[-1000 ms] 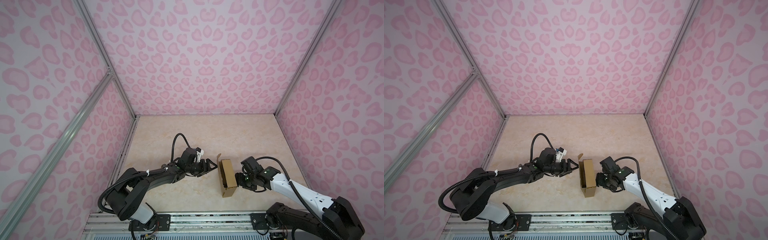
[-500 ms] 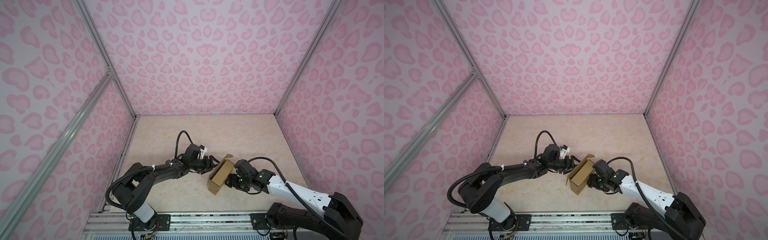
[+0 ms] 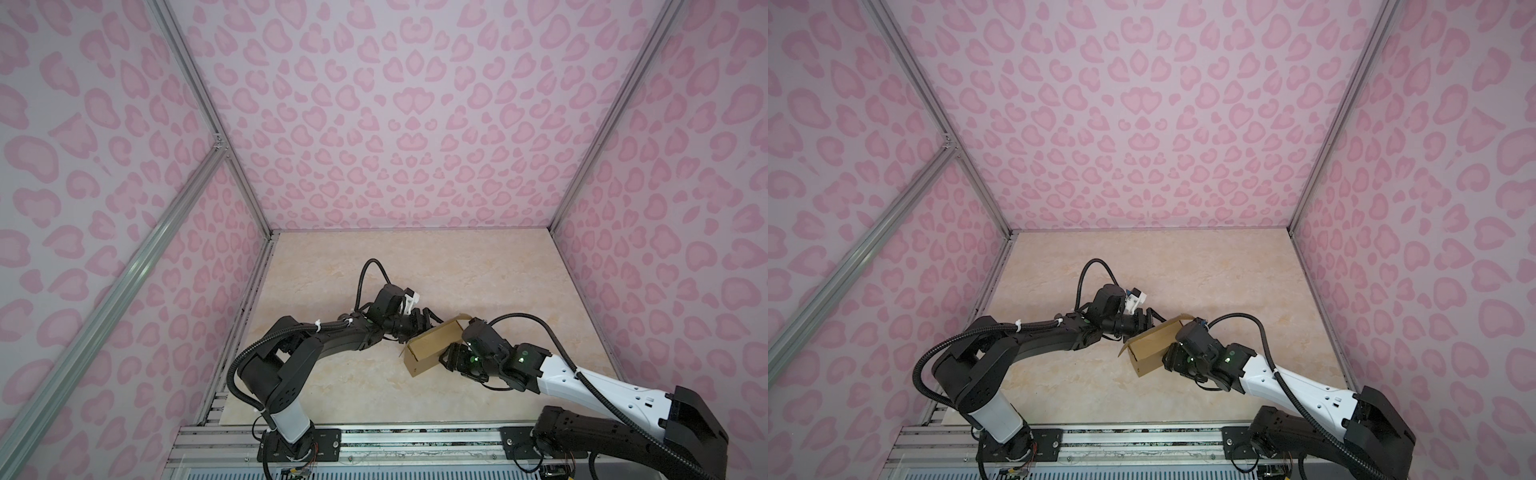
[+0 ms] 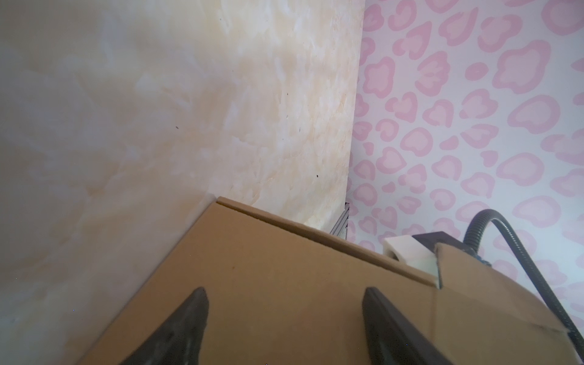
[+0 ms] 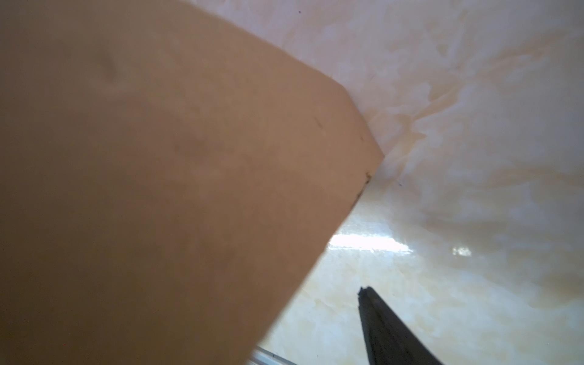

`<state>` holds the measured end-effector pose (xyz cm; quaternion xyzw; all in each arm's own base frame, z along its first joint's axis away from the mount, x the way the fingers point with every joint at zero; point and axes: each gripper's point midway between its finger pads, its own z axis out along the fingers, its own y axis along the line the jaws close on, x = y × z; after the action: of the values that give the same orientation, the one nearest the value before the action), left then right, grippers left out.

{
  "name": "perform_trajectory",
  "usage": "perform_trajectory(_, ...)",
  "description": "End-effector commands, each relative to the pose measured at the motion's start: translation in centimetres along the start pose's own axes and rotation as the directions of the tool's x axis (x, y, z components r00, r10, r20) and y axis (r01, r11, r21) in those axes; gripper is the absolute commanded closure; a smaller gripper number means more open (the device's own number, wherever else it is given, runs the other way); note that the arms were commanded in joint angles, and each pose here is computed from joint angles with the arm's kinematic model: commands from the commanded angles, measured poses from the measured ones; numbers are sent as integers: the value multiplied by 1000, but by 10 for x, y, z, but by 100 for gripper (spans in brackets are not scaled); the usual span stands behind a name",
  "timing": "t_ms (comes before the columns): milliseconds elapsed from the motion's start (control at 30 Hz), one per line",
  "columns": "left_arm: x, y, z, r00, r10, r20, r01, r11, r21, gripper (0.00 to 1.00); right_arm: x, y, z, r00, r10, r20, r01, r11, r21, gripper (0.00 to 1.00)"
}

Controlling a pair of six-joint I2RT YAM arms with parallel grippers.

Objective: Fold the paper box

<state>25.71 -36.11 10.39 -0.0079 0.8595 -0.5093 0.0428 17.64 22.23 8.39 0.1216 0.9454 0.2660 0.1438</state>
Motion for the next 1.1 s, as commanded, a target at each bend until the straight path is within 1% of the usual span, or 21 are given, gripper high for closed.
perform_trajectory(0, -2, -11, 2, 999, 45, -15, -44, 998, 48, 21, -11, 18, -2, 998, 29, 57, -26, 998, -50, 30)
perform_trajectory(233, -12, -14, -1, 998, 55, -14, -54, 996, 65, 20, -14, 23, -5, 996, 26, 81, -22, 999, -45, 30)
perform_trajectory(433, -29, -14, -9, 999, 43, 9, -44, 996, 76, 20, -14, 23, -6, 997, 27, 78, -24, 999, -39, 29)
perform_trajectory(600, -35, -17, -12, 999, 40, 15, -41, 996, 85, 20, -15, 24, -6, 997, 26, 76, -23, 999, -35, 29)
perform_trajectory(900, -54, -19, -32, 996, 34, 82, -41, 995, 90, 20, -15, 27, -7, 996, 24, 81, -21, 999, -47, 30)
perform_trajectory(1067, -53, -23, -28, 997, 34, 72, -41, 994, 105, 20, -17, 33, 1, 996, 27, 80, -22, 998, -61, 30)
